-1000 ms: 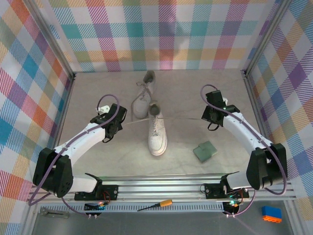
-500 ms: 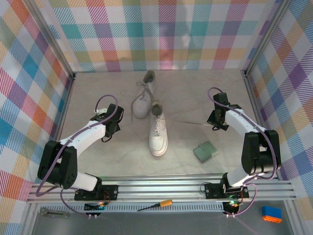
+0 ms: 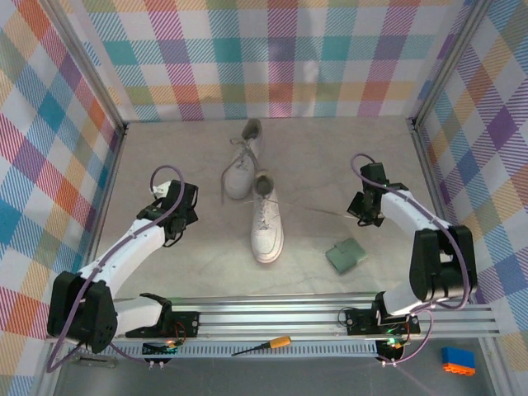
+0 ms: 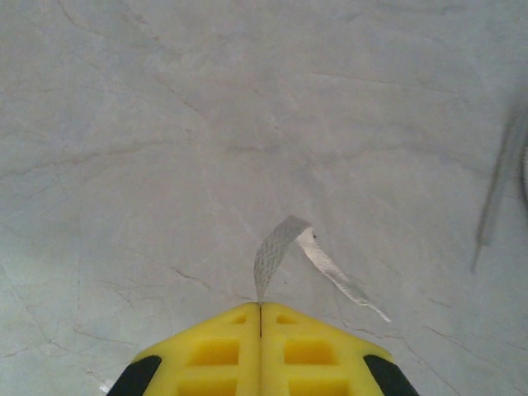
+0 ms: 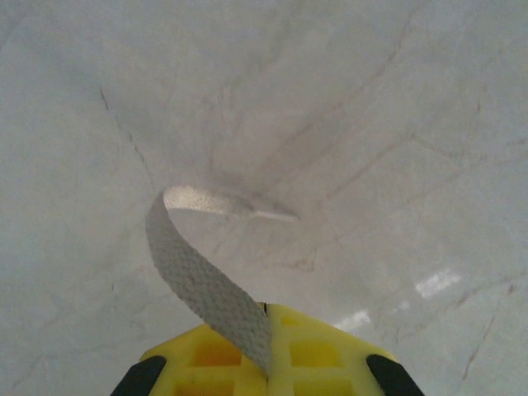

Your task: Tie the shoes

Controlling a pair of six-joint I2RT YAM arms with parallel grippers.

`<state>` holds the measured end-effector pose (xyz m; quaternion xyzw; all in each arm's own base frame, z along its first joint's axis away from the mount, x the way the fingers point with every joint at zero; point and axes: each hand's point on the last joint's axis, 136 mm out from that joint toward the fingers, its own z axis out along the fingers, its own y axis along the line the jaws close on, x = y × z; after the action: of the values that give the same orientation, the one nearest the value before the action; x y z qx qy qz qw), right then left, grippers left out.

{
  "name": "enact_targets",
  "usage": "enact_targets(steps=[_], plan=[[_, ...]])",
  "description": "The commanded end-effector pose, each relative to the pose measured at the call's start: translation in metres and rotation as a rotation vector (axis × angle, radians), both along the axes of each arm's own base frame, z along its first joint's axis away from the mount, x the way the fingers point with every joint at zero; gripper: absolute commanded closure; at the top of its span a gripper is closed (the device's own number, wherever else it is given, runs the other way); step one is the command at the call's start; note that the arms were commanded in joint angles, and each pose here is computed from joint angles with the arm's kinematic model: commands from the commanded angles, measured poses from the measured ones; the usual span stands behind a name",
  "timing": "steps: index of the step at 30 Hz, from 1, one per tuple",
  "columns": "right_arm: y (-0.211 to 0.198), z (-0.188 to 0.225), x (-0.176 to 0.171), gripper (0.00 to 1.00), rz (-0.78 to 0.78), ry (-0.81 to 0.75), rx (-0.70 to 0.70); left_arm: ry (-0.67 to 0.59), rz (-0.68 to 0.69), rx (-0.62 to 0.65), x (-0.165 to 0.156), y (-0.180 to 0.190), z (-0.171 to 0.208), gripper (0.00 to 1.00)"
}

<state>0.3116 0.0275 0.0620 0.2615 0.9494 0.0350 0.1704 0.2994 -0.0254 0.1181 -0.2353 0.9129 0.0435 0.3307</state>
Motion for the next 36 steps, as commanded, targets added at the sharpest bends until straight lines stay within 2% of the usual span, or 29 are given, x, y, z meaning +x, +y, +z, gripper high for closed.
enact_targets(steps=[1,7,11,14,17,19,22,26,28,29,31,32,34,36], plan=[[0.007,0.02,-0.006,1.0,0.007,-0.074,0.031,0.001,-0.037,0.005,-0.003,-0.004,-0.001,1.0],[0.01,0.031,-0.018,1.0,0.022,-0.076,0.027,-0.054,-0.075,-0.041,0.0,-0.014,0.01,1.0],[0.033,0.048,-0.021,1.0,0.11,-0.16,0.067,-0.129,-0.133,-0.091,0.004,-0.027,0.03,1.0],[0.068,0.079,-0.019,1.0,0.258,-0.276,0.182,-0.166,-0.192,-0.123,0.008,-0.039,0.043,1.0],[0.109,0.105,-0.023,1.0,0.393,-0.321,0.345,-0.185,-0.209,-0.128,0.01,-0.043,0.05,1.0],[0.128,0.118,-0.028,0.99,0.455,-0.327,0.378,-0.191,-0.206,-0.127,0.01,-0.043,0.052,1.0],[0.124,0.116,-0.033,0.96,0.443,-0.271,0.284,-0.205,-0.194,-0.113,0.009,-0.038,0.057,1.0],[0.058,0.084,-0.033,0.94,0.28,-0.11,-0.081,-0.209,-0.181,-0.094,0.006,-0.033,0.061,1.0],[0.028,0.068,-0.035,0.86,0.214,-0.013,-0.207,-0.204,-0.177,-0.088,0.005,-0.032,0.062,1.0],[0.018,0.059,-0.036,0.78,0.19,0.048,-0.225,-0.203,-0.175,-0.085,0.005,-0.031,0.063,1.0],[0.004,0.059,-0.036,0.53,0.151,0.103,-0.308,-0.198,-0.173,-0.079,0.004,-0.03,0.064,1.0],[0.001,0.067,-0.033,0.44,0.147,0.079,-0.359,-0.196,-0.173,-0.076,0.004,-0.03,0.064,1.0],[0.011,0.082,-0.024,0.39,0.209,-0.023,-0.368,-0.196,-0.165,-0.068,0.003,-0.028,0.065,1.0],[0.043,0.088,-0.012,0.39,0.365,-0.127,-0.254,-0.193,-0.156,-0.057,0.002,-0.025,0.066,1.0]])
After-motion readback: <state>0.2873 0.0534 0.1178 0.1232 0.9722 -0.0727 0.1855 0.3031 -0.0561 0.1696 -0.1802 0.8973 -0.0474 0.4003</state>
